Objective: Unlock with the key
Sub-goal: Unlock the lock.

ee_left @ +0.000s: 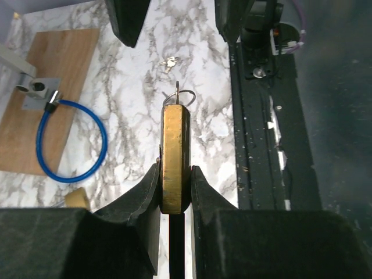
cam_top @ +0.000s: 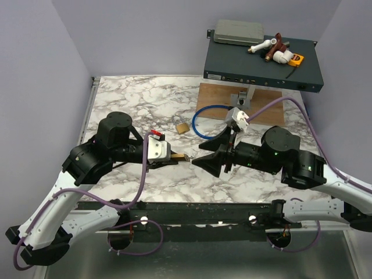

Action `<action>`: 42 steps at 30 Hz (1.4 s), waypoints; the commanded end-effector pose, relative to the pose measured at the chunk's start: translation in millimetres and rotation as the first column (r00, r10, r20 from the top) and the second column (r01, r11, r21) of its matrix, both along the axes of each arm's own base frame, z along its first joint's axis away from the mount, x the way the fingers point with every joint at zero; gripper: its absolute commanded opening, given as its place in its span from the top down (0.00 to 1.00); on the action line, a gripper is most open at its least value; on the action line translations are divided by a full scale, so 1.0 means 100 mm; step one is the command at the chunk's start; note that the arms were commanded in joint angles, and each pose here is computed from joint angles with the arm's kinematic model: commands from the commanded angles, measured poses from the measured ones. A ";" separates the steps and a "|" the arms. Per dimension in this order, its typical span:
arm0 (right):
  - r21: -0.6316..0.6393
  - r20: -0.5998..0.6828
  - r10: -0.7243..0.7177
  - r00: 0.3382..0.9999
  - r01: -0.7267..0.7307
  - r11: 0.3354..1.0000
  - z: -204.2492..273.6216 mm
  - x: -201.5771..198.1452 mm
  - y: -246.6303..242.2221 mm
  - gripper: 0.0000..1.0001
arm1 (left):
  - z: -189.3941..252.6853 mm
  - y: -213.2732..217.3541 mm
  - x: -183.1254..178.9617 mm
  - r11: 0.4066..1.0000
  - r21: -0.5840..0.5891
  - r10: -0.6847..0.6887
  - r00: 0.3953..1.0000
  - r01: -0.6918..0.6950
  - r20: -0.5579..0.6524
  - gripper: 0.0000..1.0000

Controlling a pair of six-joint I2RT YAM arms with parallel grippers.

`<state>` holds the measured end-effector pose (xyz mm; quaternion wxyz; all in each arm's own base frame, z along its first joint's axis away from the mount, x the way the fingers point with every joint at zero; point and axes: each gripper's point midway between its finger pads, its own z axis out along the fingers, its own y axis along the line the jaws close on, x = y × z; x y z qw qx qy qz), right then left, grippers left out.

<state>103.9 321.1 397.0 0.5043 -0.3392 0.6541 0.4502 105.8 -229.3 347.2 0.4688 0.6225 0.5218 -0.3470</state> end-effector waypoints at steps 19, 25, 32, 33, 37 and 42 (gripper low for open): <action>-0.062 0.170 0.226 0.959 -0.219 0.974 -0.05 -0.16 0.42 0.82 | 0.38 -0.11 -0.40 0.978 -0.104 -0.195 0.970 0.181 -0.142 1.00; -0.040 0.130 0.104 0.986 -0.099 0.994 -0.10 0.03 0.41 0.99 | 0.30 -0.07 -0.34 0.985 -0.063 -0.165 0.978 0.158 -0.129 0.75; -0.045 0.102 0.058 0.993 -0.053 0.998 -0.20 0.08 0.35 0.99 | 0.23 0.07 -0.28 0.996 0.007 -0.088 0.982 0.090 -0.169 0.18; -0.047 0.097 0.037 0.995 -0.033 0.998 -0.21 0.11 0.34 0.99 | 0.21 0.10 -0.27 0.997 0.012 -0.079 0.984 0.082 -0.160 0.17; -0.046 0.089 0.011 0.996 -0.007 0.999 -0.22 0.15 0.32 0.99 | -0.10 0.28 -0.11 0.996 0.085 -0.001 0.993 0.012 -0.119 0.17; -0.041 0.082 0.008 0.997 -0.005 0.999 -0.22 0.18 0.38 0.99 | -0.54 0.42 0.17 0.985 0.152 0.096 0.994 -0.087 -0.053 0.17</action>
